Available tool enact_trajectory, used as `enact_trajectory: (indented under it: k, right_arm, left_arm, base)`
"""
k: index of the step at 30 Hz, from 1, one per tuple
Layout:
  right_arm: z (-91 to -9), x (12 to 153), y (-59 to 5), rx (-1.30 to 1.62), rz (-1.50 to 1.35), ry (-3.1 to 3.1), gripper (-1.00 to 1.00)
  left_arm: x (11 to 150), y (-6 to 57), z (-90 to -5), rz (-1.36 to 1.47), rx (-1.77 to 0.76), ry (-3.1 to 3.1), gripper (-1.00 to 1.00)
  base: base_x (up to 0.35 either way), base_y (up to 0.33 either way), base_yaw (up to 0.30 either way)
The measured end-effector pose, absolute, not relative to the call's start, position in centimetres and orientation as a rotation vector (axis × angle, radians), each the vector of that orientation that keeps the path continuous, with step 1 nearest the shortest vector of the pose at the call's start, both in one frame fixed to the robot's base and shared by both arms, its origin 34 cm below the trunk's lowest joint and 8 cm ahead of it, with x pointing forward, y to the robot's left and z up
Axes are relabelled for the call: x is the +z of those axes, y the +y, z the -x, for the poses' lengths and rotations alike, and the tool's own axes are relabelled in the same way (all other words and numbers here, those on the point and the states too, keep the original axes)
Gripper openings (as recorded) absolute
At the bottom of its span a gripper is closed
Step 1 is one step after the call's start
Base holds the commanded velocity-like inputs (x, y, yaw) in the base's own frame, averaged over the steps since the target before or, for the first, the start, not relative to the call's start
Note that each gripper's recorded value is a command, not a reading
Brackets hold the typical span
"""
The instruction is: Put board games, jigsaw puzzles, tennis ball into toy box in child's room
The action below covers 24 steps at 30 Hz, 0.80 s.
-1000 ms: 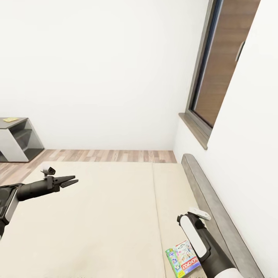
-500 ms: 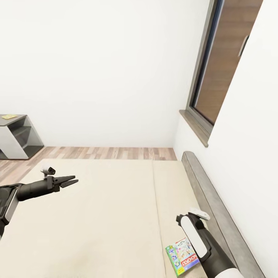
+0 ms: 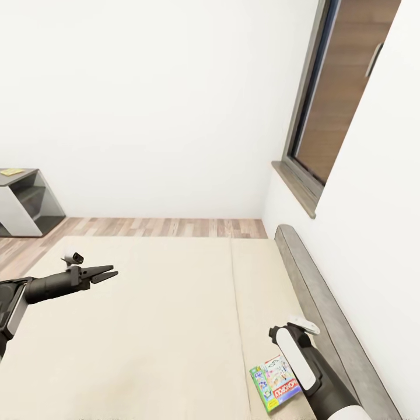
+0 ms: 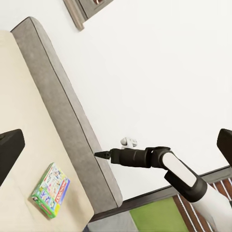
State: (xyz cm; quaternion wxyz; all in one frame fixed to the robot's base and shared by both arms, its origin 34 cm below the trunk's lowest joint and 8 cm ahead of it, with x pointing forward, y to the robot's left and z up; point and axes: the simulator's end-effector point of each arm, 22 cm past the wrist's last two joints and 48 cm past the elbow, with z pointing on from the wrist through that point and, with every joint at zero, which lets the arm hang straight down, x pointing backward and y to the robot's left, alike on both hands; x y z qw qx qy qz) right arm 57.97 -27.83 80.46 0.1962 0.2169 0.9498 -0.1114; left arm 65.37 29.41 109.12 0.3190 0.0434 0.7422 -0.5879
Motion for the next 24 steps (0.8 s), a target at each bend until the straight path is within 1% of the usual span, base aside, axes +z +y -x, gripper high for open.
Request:
enact_trajectory:
  k: [24]
  right_arm:
    - [-57.6,78.3,-28.1,-0.299,-0.638,2.664,1.00]
  left_arm:
    - [106.9,29.4,-65.7,-0.086,-1.558,1.983,1.00]
  base:
    - [0.000,0.000,0.000]
